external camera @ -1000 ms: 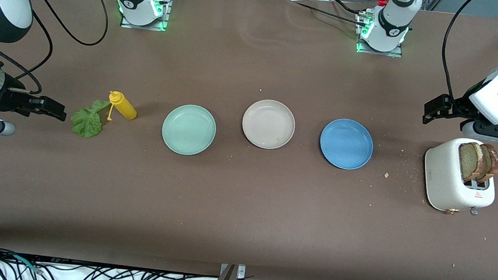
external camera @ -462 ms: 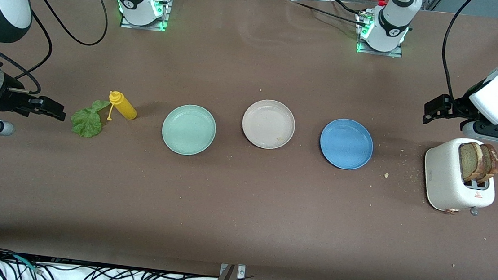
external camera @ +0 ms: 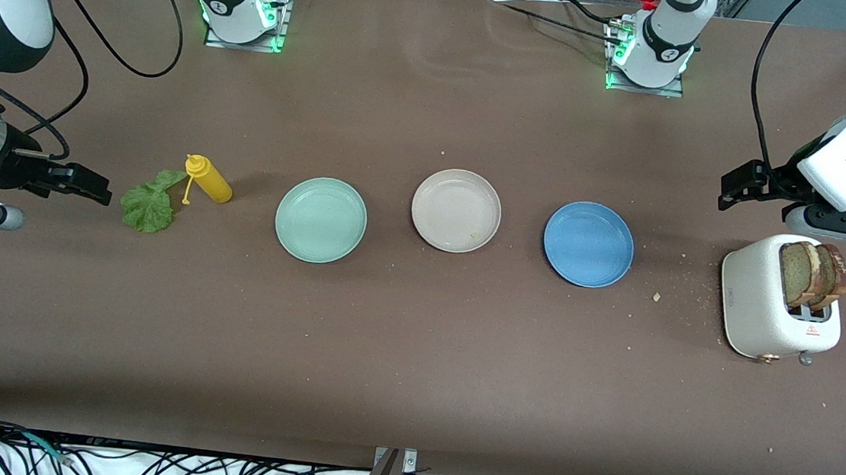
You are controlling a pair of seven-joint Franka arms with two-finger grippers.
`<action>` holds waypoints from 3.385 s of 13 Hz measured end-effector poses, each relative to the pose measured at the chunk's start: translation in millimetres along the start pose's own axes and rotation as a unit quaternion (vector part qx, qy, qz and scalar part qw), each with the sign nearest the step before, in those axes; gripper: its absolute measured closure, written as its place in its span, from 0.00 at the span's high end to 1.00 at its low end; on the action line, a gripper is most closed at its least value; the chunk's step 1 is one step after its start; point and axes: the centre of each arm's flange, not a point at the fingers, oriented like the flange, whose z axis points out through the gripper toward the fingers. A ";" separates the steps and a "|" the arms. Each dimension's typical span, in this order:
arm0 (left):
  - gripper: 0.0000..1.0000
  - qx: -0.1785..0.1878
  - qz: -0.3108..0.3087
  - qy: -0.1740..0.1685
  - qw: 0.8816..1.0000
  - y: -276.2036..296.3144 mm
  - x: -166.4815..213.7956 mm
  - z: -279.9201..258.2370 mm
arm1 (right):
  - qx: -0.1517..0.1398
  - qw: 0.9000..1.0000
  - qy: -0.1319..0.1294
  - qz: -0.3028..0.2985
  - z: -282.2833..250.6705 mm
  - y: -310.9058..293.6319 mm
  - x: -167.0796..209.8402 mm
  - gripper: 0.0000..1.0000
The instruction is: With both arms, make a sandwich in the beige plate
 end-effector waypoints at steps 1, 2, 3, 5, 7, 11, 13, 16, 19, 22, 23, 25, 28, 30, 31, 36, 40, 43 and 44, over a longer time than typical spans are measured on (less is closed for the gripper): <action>1.00 0.000 -0.001 0.000 1.000 -0.6 0.0 0.0 | 0.000 1.000 0.000 0.000 0.0 -0.1 0.0 1.00; 1.00 0.000 -0.001 0.000 1.000 -1.4 0.1 0.1 | 0.000 1.000 0.000 0.000 0.0 0.0 0.0 1.00; 1.00 0.000 -0.002 0.000 1.000 -2.0 0.1 0.0 | 0.000 1.000 0.000 0.000 0.0 0.2 0.0 1.00; 1.00 0.000 -0.002 0.000 1.000 -2.2 0.1 0.1 | 0.000 1.000 0.000 0.000 0.0 0.2 0.0 1.00; 1.00 0.000 -0.002 0.000 1.000 -2.2 0.2 0.3 | 0.000 1.000 0.000 0.000 0.0 0.2 0.0 1.00; 1.00 0.000 -0.002 -0.001 1.000 -2.7 0.6 1.2 | 0.000 1.000 0.000 0.000 0.0 0.4 0.0 1.00; 1.00 0.000 -0.003 -0.002 1.000 -3.1 1.2 2.6 | 0.000 1.000 0.000 0.000 0.0 0.5 0.0 1.00; 1.00 0.000 -0.003 -0.006 1.000 -3.9 2.9 6.4 | 0.000 1.000 0.000 0.001 0.0 0.9 0.0 1.00; 1.00 -0.001 -0.005 -0.012 1.000 -5.8 2.4 8.6 | 0.000 1.000 0.000 0.001 0.0 1.7 0.1 1.00; 1.00 -0.001 -0.014 -0.016 1.000 -16.4 3.0 11.1 | 0.000 1.000 0.000 0.002 0.0 2.0 0.1 1.00; 1.00 -0.001 -0.016 -0.018 1.000 -20.0 4.2 13.9 | 0.000 1.000 0.000 0.002 0.0 2.0 0.1 1.00; 1.00 0.014 -0.022 -0.026 0.999 -33.4 7.5 22.3 | 0.000 1.000 0.000 0.002 0.0 2.1 0.1 1.00; 1.00 0.027 -0.017 -0.031 0.999 -54.2 11.0 30.9 | 0.000 1.000 0.000 0.002 0.0 2.1 0.1 1.00; 1.00 0.026 -0.018 -0.032 0.999 -59.1 11.9 33.3 | 0.000 1.000 0.000 0.002 0.0 2.1 0.1 1.00; 1.00 0.026 -0.018 -0.032 0.999 -58.9 12.1 33.7 | 0.000 1.000 0.000 0.002 0.0 2.1 0.1 1.00; 1.00 0.026 -0.017 -0.032 0.999 -58.6 12.3 33.7 | 0.000 1.000 0.000 0.002 0.0 2.2 0.1 1.00; 1.00 0.025 0.003 -0.031 0.999 -77.7 16.1 41.2 | 0.000 1.000 0.000 0.004 0.0 4.1 0.2 1.00; 1.00 0.054 0.020 -0.033 0.998 -106.6 24.6 61.0 | 0.000 1.000 0.000 0.004 0.0 4.6 0.2 1.00; 1.00 0.066 0.025 -0.034 0.997 -114.8 28.0 70.6 | 0.000 1.000 0.000 0.004 0.0 4.7 0.2 1.00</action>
